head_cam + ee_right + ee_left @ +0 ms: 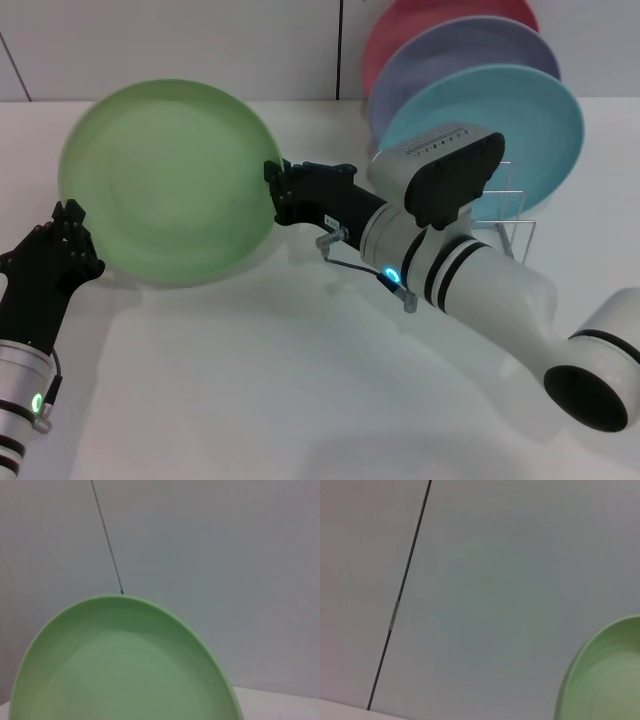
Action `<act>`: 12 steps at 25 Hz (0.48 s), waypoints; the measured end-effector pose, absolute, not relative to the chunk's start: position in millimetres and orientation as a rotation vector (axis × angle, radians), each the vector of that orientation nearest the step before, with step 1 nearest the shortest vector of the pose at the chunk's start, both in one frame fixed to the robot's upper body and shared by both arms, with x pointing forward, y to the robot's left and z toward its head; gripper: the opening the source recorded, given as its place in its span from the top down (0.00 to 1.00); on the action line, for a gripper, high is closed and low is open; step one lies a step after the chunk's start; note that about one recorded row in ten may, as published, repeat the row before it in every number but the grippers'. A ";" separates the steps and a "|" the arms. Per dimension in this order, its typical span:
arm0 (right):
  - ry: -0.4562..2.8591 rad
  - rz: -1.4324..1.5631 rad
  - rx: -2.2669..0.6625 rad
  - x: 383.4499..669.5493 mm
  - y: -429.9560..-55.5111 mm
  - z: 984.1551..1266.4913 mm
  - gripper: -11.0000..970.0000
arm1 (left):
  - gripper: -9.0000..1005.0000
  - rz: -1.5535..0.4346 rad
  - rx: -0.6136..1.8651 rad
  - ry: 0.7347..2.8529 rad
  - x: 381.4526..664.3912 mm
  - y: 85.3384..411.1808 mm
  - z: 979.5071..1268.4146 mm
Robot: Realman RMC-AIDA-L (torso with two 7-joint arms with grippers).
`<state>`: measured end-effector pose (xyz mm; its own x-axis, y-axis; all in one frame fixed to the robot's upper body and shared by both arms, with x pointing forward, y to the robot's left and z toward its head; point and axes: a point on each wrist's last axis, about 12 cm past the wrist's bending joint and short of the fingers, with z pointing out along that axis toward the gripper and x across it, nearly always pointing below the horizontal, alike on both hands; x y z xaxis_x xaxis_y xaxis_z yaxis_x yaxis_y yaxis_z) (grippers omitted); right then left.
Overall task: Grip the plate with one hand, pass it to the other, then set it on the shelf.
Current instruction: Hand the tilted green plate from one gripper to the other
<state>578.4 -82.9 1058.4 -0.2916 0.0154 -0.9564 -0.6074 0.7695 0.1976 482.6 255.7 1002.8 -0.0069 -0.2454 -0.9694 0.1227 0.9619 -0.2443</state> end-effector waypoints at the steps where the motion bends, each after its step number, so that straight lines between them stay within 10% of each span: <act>1: 1.775 0.653 -0.463 578.6 -82.6 1058.7 0.95 | 0.85 -0.290 -0.098 1.552 482.7 255.9 1002.7; 12: 1.773 0.641 -0.456 582.0 -84.4 1059.9 0.96 | 0.84 -0.293 -0.082 1.560 485.7 254.9 1002.8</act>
<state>582.0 -84.4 1059.9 -0.2856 0.0153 -0.9582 -0.6007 0.7762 0.1914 485.7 254.9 1002.8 -0.0154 -0.2361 -0.9716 0.1324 0.9627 -0.2360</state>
